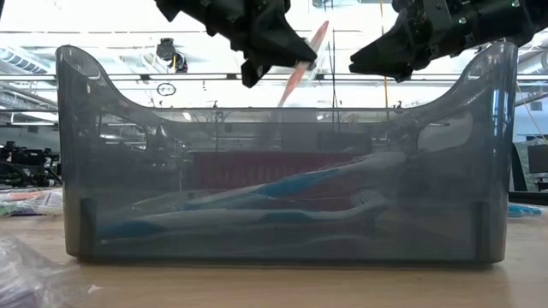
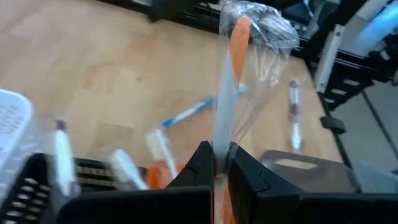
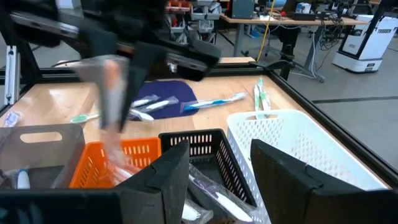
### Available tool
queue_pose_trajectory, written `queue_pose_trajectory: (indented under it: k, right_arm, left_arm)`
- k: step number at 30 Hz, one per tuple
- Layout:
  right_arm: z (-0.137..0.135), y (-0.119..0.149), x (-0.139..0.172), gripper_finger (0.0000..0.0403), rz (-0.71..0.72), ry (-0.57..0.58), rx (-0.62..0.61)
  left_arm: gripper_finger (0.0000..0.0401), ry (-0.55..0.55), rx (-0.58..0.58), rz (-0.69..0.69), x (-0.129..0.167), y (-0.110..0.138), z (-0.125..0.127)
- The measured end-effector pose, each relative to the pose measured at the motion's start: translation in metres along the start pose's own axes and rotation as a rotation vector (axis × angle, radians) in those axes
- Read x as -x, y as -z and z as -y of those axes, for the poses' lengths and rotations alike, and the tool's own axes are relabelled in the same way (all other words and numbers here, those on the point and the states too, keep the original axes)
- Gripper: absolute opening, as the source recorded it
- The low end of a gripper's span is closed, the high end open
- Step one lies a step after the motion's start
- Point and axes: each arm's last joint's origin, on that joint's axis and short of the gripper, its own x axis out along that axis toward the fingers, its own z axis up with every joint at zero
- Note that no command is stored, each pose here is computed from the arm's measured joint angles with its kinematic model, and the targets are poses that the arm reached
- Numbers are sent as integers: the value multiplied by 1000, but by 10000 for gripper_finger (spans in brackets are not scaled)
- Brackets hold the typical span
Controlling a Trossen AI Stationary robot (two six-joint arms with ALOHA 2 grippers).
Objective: Pick & Place Toothbrushes
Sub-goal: Put the right orange toothbrush into the orange bin
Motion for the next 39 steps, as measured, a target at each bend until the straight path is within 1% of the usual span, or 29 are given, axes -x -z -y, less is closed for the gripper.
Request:
queue_pose_trajectory:
  k: [8, 11, 18, 27, 30, 35, 39]
  right_arm:
    - [0, 0, 0, 160, -1, -1, 0]
    - [0, 0, 0, 161, -3, -1, 1]
    - [0, 0, 0, 158, -2, -1, 1]
    - [0, 2, 0, 159, -16, -1, 5]
    - [0, 2, 0, 158, -16, -2, 4]
    - [0, 3, 0, 161, -25, -1, 5]
    - [0, 6, 0, 160, -58, 0, -30]
  left_arm:
    - [7, 14, 33, -69, -1, 10, 14]
    - [7, -10, 47, -91, -2, 14, 16]
    - [10, -47, 76, -109, -2, 17, 17]
    - [8, -58, 85, -135, -3, 20, 16]
    - [24, -65, 109, -147, -6, 23, 15]
    - [63, -89, 105, -160, -9, 26, 13]
    - [85, -109, 109, -153, -9, 26, 13]
